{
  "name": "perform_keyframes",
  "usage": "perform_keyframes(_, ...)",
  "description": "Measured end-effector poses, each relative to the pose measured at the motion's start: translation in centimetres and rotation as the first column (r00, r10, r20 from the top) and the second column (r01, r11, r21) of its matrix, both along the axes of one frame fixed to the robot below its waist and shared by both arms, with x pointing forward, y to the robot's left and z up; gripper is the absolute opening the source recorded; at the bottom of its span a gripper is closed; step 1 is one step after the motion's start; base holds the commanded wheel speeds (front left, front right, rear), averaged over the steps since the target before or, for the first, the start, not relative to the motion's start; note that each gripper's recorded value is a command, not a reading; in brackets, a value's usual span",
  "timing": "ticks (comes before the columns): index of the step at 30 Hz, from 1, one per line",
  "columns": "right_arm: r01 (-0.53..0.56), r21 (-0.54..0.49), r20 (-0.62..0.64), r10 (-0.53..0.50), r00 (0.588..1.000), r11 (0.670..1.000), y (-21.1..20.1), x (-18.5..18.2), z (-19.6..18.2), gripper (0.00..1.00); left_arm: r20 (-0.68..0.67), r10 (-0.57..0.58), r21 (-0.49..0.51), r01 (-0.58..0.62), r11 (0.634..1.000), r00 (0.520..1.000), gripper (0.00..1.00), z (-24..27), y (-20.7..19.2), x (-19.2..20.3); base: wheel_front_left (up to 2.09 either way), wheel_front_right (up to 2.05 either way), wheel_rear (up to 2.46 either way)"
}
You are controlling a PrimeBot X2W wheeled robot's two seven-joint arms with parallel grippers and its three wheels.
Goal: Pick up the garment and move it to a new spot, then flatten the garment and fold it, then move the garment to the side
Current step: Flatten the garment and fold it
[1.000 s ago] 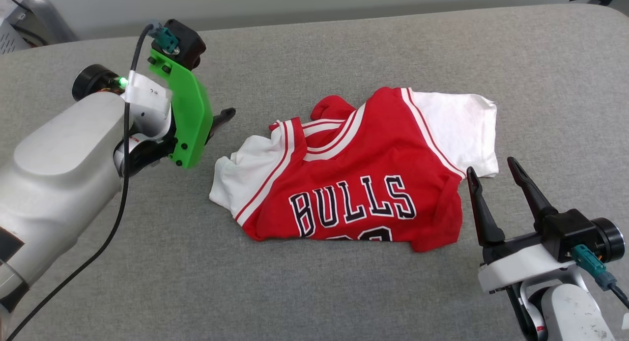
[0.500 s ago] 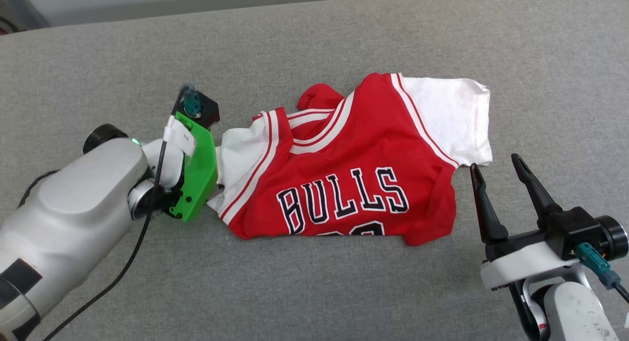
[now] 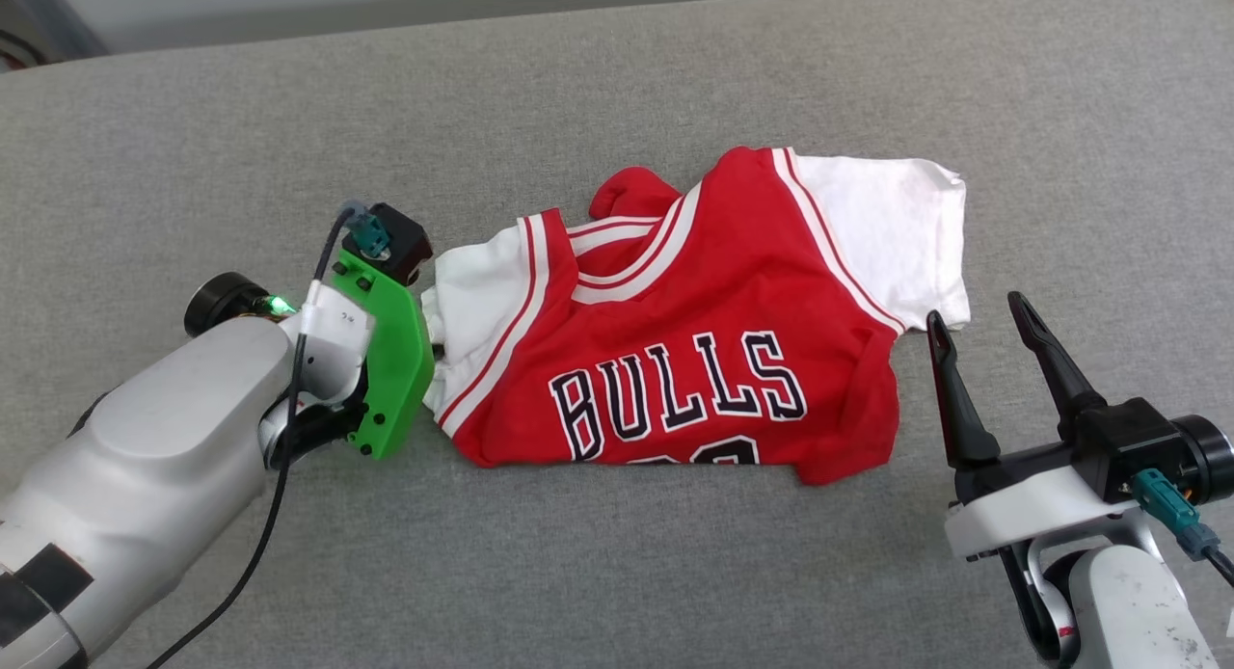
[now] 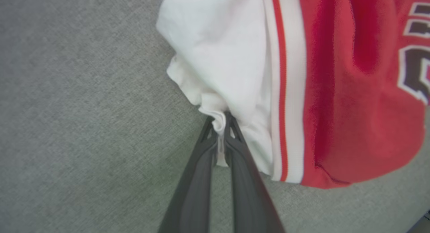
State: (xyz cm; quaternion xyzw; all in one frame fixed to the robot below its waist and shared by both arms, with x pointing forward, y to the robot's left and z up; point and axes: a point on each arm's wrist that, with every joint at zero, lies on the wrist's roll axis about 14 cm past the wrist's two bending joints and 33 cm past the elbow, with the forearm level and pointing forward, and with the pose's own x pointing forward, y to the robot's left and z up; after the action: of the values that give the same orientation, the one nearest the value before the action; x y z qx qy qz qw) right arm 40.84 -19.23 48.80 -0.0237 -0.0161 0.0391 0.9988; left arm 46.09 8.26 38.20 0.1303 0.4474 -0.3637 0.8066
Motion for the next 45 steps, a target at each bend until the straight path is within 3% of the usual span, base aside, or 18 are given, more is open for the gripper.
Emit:
perform_keyframes(5,0.007,0.004,0.016,-0.007,1.0,1.0,-0.1,-0.8,0.7,1.0,0.171,0.094,-0.143,-0.07,0.987,0.981,0.0,3.6,1.0,1.4,0.0,0.0,0.0)
perform_keyframes(11,-0.024,0.017,0.026,0.024,0.999,1.0,1.1,-1.2,1.0,1.0,0.276,0.237,-0.183,-0.191,0.964,0.931,0.0,5.6,5.5,0.4,0.0,0.0,0.0)
perform_keyframes(21,-0.066,0.018,0.052,0.065,0.997,0.998,2.3,-1.0,1.8,1.0,0.148,0.428,-0.166,-0.404,0.9,0.892,0.0,0.7,9.5,-6.8,0.0,0.0,0.0)
perform_keyframes(27,-0.045,0.007,0.045,0.044,0.998,0.999,1.4,-1.6,1.7,1.0,0.081,0.494,-0.173,-0.476,0.862,0.866,0.0,-1.5,9.5,-9.1,0.0,0.0,0.0)
perform_keyframes(28,-0.041,0.004,0.048,0.041,0.998,0.999,1.2,-1.7,1.8,1.0,0.095,0.503,-0.182,-0.482,0.857,0.859,0.18,-1.4,9.6,-8.9,0.0,0.0,0.0)
perform_keyframes(29,-0.037,-0.001,0.052,0.037,0.998,0.999,1.0,-1.7,2.0,1.0,0.116,0.513,-0.197,-0.486,0.851,0.851,1.0,-1.2,9.6,-8.8,0.0,0.0,0.0)
perform_keyframes(34,-0.017,-0.039,0.086,0.021,0.996,0.999,-0.6,-1.5,3.3,1.0,0.244,0.562,-0.275,-0.5,0.821,0.79,1.0,0.5,9.8,-7.8,0.0,0.0,0.0)
perform_keyframes(37,-0.015,-0.087,0.129,0.026,0.991,0.996,-1.6,-0.8,4.9,1.0,0.351,0.596,-0.311,-0.51,0.802,0.722,1.0,2.5,10.9,-6.7,0.0,0.0,0.0)
perform_keyframes(41,-0.03,-0.148,0.196,0.06,0.979,0.988,-2.5,1.1,7.9,1.0,0.469,0.621,-0.343,-0.519,0.783,0.628,1.0,5.7,11.9,-5.7,0.0,0.0,0.0)
perform_keyframes(45,-0.069,-0.198,0.189,0.107,0.976,0.978,-2.4,4.0,10.4,1.0,0.607,0.628,-0.412,-0.484,0.772,0.487,1.0,10.7,12.1,-4.4,0.0,0.0,0.0)
